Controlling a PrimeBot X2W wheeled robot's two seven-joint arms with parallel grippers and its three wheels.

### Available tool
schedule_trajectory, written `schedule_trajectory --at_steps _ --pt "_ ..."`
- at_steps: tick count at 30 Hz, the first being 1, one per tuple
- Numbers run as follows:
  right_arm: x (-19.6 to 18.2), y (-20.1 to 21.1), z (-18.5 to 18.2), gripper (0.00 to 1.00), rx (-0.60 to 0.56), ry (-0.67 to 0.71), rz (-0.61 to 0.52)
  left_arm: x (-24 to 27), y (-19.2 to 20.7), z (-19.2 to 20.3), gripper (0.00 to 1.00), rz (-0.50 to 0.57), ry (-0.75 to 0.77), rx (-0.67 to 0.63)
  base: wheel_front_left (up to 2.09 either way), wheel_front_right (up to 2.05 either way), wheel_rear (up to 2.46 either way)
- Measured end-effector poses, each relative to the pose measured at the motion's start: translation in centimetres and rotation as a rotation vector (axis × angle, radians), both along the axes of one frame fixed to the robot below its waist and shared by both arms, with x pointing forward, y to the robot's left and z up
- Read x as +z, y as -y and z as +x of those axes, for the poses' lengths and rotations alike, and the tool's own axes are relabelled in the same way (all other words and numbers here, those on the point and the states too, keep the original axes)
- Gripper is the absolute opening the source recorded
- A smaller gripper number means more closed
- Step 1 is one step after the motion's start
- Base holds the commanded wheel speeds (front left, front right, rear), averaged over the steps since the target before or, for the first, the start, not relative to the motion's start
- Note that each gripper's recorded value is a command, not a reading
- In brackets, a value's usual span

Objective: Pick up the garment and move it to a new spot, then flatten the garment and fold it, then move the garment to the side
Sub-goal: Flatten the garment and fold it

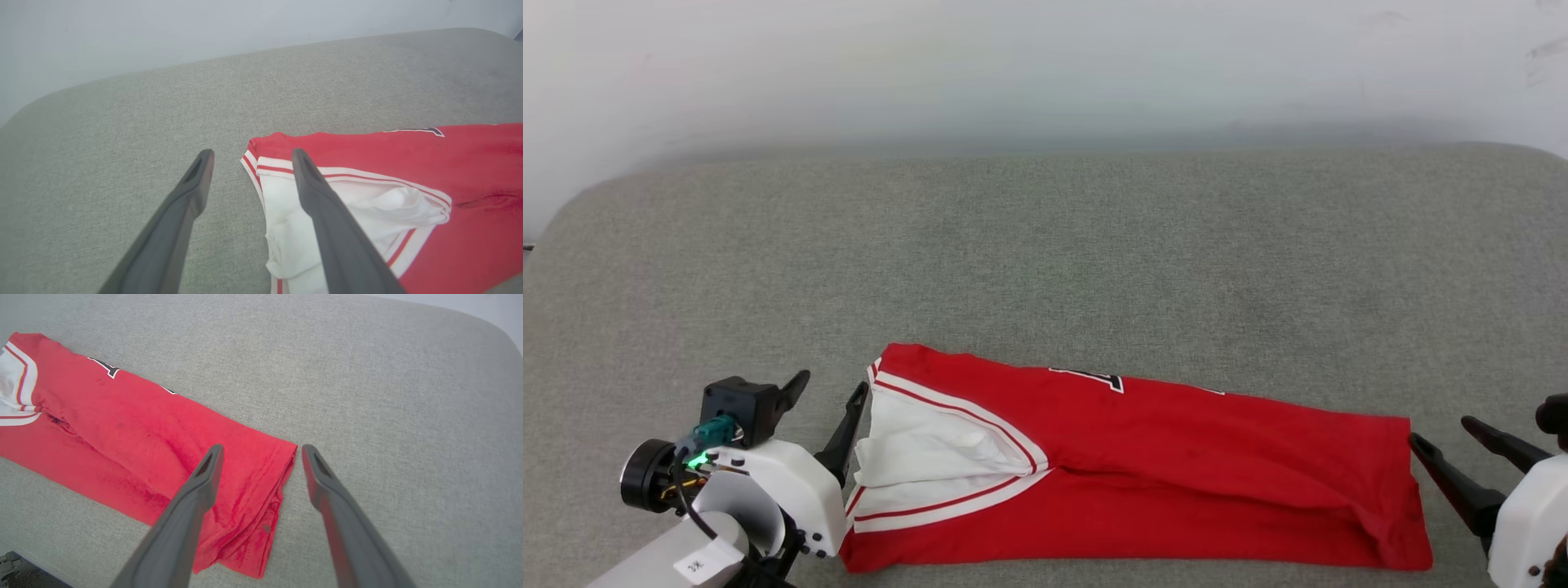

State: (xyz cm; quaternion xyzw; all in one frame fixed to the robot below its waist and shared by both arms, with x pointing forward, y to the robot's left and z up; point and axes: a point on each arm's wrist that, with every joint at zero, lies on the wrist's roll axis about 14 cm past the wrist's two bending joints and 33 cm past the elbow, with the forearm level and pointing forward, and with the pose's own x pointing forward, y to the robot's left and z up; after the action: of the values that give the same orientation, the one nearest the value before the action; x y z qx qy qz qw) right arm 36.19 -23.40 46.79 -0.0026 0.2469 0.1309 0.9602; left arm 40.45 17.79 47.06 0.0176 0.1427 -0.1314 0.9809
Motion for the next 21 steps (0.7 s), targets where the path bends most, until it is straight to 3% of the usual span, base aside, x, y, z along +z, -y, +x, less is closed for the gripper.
schedule_trajectory --at_steps 5,9,21 --pt "0.5 1.6 0.1 1.0 -0.04 -0.049 0.008 1.9 -0.8 0.1 1.0 0.005 0.107 0.074 0.0 0.0 0.0" --pt "-1.7 2.4 -0.8 1.0 -0.059 -0.216 0.019 3.0 -1.3 -0.1 1.0 0.035 0.183 0.125 0.0 0.0 0.0" --pt "-6.8 0.8 -1.0 1.0 -0.082 -0.402 0.118 4.1 -2.0 -0.5 1.0 0.052 0.3 0.209 0.0 0.0 0.0"
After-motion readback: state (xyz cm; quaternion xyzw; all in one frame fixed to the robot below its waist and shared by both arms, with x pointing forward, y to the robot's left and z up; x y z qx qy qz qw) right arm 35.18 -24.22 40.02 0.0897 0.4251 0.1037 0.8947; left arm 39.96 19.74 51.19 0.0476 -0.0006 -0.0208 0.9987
